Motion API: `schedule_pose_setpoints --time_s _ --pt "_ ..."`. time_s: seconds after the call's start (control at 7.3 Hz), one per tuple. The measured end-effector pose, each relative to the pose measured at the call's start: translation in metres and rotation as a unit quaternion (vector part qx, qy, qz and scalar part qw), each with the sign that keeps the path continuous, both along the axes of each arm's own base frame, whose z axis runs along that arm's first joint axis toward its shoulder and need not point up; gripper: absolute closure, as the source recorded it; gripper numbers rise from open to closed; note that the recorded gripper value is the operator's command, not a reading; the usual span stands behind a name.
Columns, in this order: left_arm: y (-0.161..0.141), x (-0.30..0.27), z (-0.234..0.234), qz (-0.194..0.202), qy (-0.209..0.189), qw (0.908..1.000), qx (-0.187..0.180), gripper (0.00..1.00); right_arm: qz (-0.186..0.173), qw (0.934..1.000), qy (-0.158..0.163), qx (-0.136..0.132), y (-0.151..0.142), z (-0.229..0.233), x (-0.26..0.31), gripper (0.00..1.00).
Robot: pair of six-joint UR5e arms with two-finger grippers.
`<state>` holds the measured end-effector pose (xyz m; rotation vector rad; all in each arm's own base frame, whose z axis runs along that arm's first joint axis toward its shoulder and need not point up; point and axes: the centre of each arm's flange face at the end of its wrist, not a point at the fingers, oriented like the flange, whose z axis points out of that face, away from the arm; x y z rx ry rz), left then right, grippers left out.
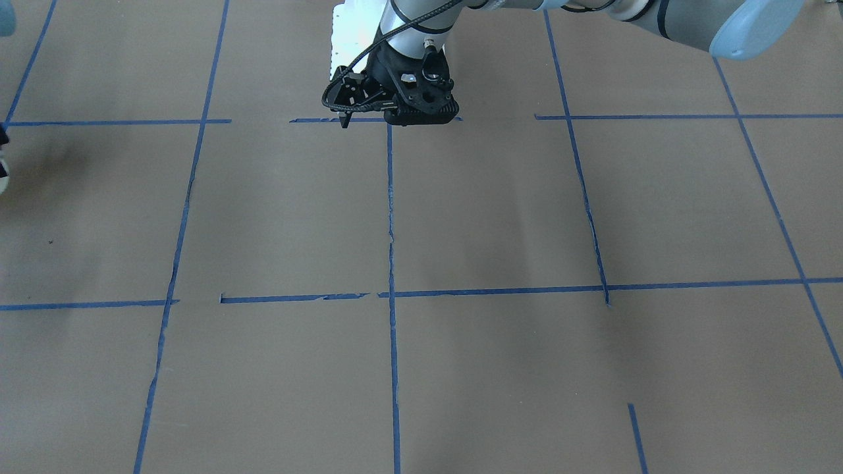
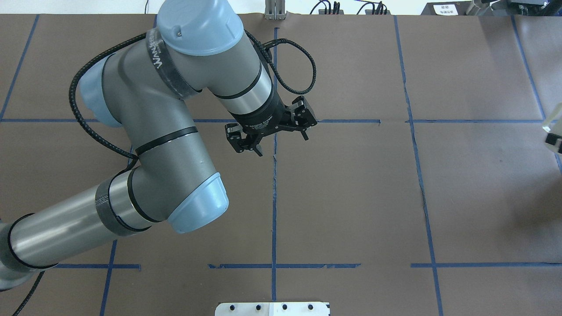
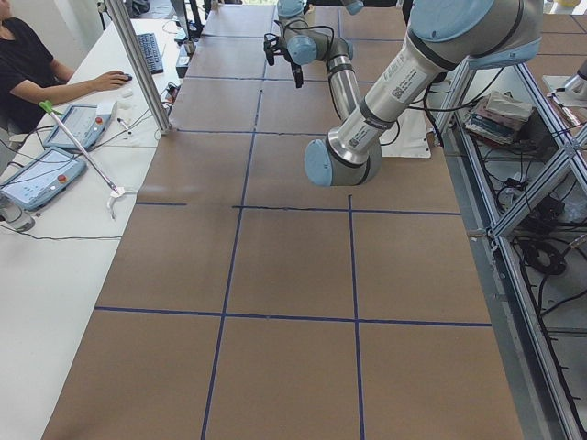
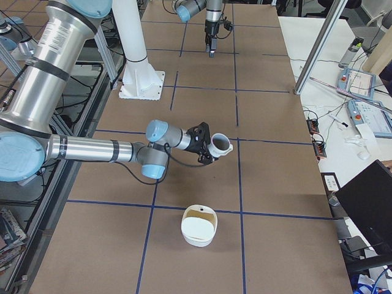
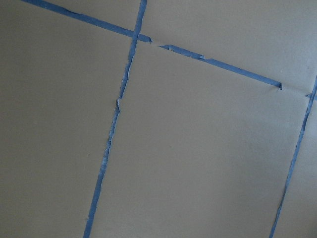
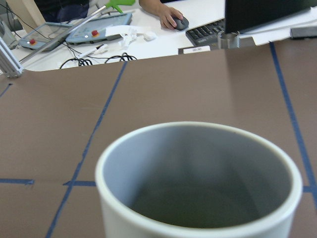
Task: Left arm hands cup to right arm to dump lemon
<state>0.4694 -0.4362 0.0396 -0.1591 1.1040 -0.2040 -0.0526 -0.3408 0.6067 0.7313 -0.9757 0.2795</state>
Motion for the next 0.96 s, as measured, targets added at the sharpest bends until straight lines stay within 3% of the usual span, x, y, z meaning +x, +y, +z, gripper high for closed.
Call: schedule_pose_setpoints --time_s 0.27,0.41,0.55,0.69,0.96 --pt "0.001 0.002 0.001 -0.006 -0.003 1.0 0.004 0.0 0.005 0.9966 -0.05 -0.066 0.02 0.045 0.06 0.75" --pt "0.001 0.002 0.001 -0.007 -0.003 1.0 0.005 0.0 0.032 0.9891 -0.093 -0.109 0.032 0.061 0.076 0.75" --pt "0.001 0.002 0.001 -0.007 -0.003 1.0 0.005 0.0 0.06 0.9747 -0.154 -0.15 0.044 0.073 0.086 0.75" --pt "0.002 0.002 0.001 -0.007 -0.003 1.0 0.005 0.0 0.09 0.9515 -0.224 -0.19 0.053 0.079 0.092 0.75" --pt "0.002 0.001 0.001 -0.007 -0.003 1.0 0.005 0.0 0.135 0.8937 -0.337 -0.264 0.059 0.079 0.097 0.74"
